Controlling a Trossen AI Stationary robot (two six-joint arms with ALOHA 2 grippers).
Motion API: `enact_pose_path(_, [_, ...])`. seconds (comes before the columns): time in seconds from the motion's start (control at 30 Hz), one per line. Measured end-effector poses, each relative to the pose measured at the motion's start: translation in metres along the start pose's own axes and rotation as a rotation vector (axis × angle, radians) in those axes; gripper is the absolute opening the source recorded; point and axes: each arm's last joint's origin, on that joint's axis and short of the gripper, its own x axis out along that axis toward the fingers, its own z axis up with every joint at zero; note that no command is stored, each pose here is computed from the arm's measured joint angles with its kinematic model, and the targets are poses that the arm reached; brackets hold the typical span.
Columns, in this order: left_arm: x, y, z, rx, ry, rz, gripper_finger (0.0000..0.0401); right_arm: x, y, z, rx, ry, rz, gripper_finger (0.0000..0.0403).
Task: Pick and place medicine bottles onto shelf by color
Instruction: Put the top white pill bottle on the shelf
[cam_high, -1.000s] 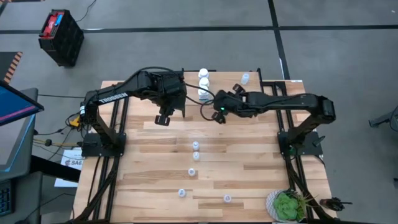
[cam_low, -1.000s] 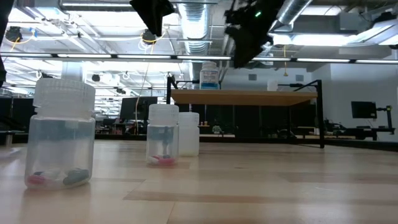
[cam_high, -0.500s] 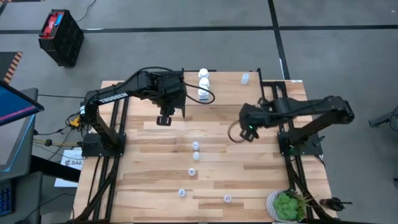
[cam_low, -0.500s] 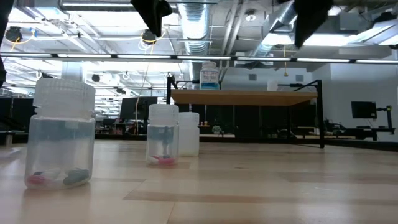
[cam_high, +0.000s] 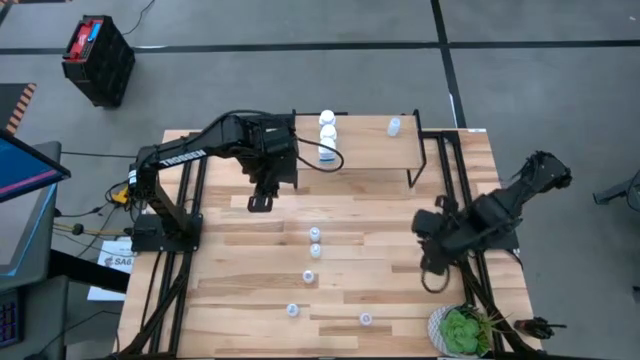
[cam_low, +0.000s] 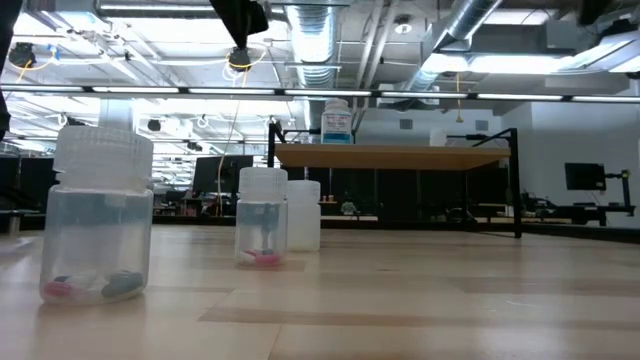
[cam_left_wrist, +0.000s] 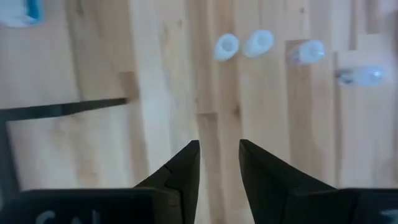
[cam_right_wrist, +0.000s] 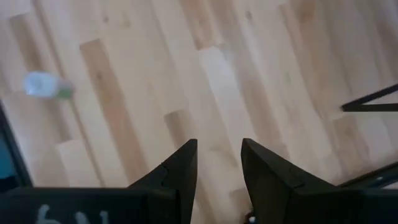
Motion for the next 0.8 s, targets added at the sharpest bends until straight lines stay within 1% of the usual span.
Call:
enact_pose_path(0.1, [0.003,-0.011,-0.002,-0.012,0.007,-0.046,0.0098,-0.004,0.008,-0.01,-0.002,-0.004,0.026,0.0147])
enact_pose_path(0.2, [0.014,-0.027,-0.009,-0.006,0.051,-0.084,0.0098,-0.007,0.014,-0.018,0.008,-0.004,0.045,0.0147])
enact_pose_path(0.33, [0.038,-0.052,-0.028,0.028,0.13,-0.145,0.0098,-0.011,0.019,-0.025,0.005,-0.03,0.052,0.0147])
enact_pose_path(0.37, [0.043,-0.058,-0.033,0.04,0.123,-0.156,0.0098,-0.011,0.02,-0.027,0.004,-0.037,0.053,0.0147])
enact_pose_path(0.5, [0.07,-0.076,-0.051,0.074,0.038,-0.172,0.0098,-0.013,0.022,-0.03,0.009,-0.052,0.056,0.0147])
enact_pose_path(0.63, [0.099,-0.087,-0.064,0.088,-0.141,-0.176,0.0098,-0.013,0.022,-0.03,0.007,-0.054,0.056,0.0147])
enact_pose_path(0.7, [0.115,-0.089,-0.068,0.078,-0.226,-0.149,0.0098,-0.013,0.022,-0.03,0.007,-0.054,0.055,0.0147])
enact_pose_path(0.8, [0.137,-0.087,-0.071,0.04,-0.335,-0.057,0.0098,-0.013,0.022,-0.03,0.008,-0.059,0.054,0.0147])
